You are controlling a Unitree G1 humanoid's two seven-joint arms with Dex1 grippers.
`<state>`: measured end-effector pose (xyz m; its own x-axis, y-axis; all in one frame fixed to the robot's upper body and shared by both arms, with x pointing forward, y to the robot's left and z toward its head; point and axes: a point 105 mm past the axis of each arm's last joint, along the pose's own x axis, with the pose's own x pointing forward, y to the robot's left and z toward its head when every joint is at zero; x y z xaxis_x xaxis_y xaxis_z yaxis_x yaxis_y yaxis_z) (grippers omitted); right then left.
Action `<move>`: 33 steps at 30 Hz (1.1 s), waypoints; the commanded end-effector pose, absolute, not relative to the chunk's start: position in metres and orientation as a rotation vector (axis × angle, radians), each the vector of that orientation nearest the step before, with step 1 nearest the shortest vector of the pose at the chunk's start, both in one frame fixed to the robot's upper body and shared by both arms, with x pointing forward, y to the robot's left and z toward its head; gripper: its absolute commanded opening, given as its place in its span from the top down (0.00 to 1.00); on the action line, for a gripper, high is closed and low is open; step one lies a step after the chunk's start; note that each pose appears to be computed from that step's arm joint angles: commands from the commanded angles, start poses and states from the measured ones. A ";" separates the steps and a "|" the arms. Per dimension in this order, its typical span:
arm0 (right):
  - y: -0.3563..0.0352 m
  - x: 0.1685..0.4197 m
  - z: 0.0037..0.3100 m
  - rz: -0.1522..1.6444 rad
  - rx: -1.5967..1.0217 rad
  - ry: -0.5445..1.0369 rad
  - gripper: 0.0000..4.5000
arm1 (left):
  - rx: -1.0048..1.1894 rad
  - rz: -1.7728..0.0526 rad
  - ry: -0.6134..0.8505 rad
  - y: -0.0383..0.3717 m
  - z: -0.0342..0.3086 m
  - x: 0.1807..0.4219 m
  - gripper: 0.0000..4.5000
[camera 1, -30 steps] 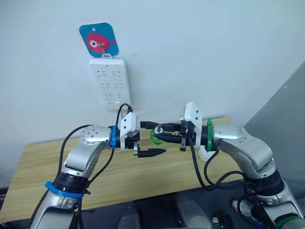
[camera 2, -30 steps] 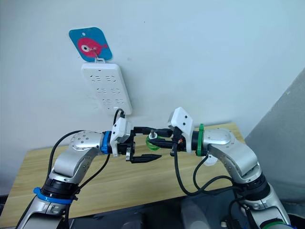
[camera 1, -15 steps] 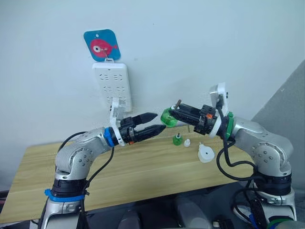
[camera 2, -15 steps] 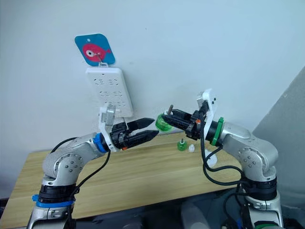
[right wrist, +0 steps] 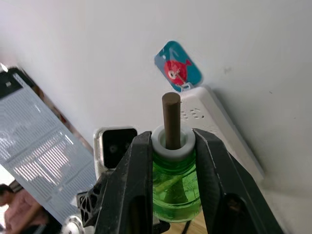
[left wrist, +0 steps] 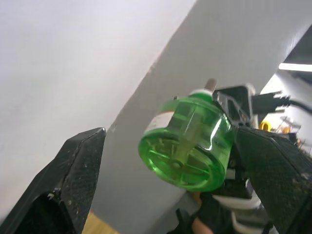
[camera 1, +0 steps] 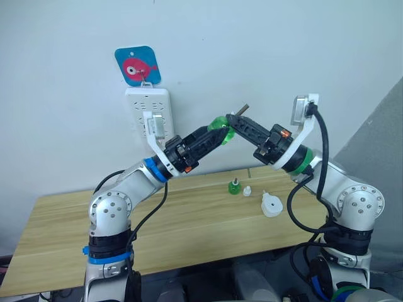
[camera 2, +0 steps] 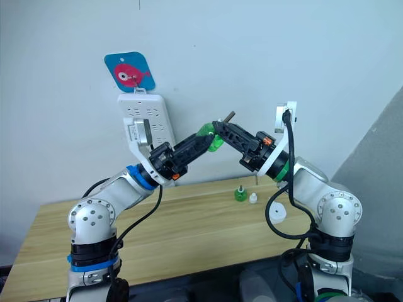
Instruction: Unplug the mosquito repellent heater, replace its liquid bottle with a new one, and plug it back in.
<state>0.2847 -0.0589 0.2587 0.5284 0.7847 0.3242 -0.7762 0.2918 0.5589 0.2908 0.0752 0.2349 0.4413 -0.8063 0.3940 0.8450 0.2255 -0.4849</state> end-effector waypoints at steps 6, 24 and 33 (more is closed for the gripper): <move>-0.063 0.276 0.281 1.092 0.927 0.004 0.82 | -0.694 -1.211 -0.082 0.073 0.250 0.281 0.00; -0.061 0.272 0.281 1.102 0.968 0.036 0.82 | -0.750 -1.282 -0.054 0.064 0.261 0.276 0.00; -0.059 0.270 0.279 1.112 0.954 0.049 0.82 | -0.759 -1.268 -0.055 0.065 0.263 0.281 0.00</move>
<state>0.2795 -0.0604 0.2672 0.5241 0.7715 0.3606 -0.6932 0.1405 0.7069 0.2827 0.0642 0.2531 0.3516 -0.8402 0.4128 0.8551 0.1087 -0.5069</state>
